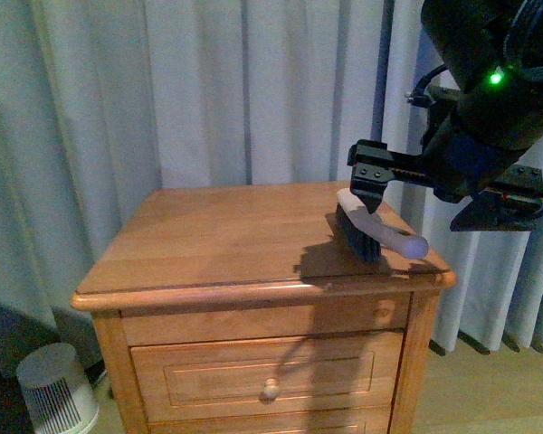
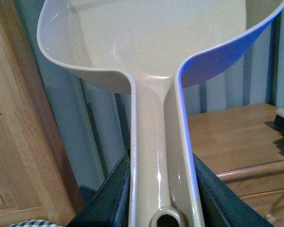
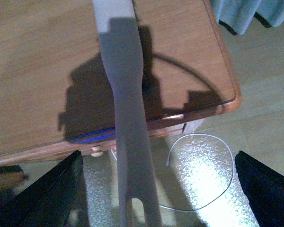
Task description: Clean up trash
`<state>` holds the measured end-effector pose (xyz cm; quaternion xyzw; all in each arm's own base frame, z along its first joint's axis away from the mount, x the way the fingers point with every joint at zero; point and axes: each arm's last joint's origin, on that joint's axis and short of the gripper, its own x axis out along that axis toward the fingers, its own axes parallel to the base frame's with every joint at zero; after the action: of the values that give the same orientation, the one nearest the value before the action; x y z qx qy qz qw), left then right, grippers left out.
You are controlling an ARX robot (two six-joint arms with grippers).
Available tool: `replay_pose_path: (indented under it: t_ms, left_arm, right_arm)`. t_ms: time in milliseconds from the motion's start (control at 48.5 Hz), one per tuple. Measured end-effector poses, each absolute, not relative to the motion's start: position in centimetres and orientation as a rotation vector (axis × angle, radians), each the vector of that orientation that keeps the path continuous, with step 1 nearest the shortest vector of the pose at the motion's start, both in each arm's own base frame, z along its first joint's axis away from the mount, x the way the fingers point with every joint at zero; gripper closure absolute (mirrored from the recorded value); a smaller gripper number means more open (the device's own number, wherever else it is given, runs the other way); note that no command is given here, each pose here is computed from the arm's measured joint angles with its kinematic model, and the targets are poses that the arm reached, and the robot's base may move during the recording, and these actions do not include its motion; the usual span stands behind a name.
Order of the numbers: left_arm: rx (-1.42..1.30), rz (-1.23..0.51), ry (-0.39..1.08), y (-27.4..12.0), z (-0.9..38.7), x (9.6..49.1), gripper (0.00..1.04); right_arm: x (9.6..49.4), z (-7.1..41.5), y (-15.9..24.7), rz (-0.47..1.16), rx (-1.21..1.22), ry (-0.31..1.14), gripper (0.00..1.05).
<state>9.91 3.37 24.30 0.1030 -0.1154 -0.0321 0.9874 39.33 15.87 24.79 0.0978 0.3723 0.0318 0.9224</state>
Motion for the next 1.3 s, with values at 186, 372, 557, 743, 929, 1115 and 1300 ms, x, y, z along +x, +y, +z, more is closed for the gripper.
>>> replay_pose_path:
  t_ms: [186, 372, 557, 743, 929, 1115, 1300]
  left_arm:
    - [0.207, -0.065, -0.232, 3.4, 24.3, 9.9, 0.76]
    - [0.207, -0.065, -0.232, 3.4, 24.3, 9.9, 0.76]
    - [0.207, -0.065, -0.232, 3.4, 24.3, 9.9, 0.76]
    - [0.207, -0.065, -0.232, 3.4, 24.3, 9.9, 0.76]
    - [0.207, -0.065, -0.232, 3.4, 24.3, 9.9, 0.76]
    - [0.207, -0.064, -0.232, 3.4, 24.3, 9.9, 0.76]
    - [0.207, -0.065, -0.232, 3.4, 24.3, 9.9, 0.76]
  right_arm:
    - [40.4, 23.5, 16.7, 0.068, 0.217, 0.799, 0.07]
    - [41.1, 22.2, 17.3, 0.064, 0.231, 0.827, 0.07]
    - [41.5, 21.0, 17.5, 0.057, 0.236, 0.849, 0.07]
    - [41.7, 21.2, 17.7, 0.058, 0.246, 0.840, 0.38]
    - [41.8, 21.4, 17.8, 0.066, 0.249, 0.831, 0.74]
    - [41.9, 21.4, 17.7, 0.066, 0.257, 0.821, 0.83]
    - [41.3, 21.5, 17.2, 0.056, 0.232, 0.757, 0.83]
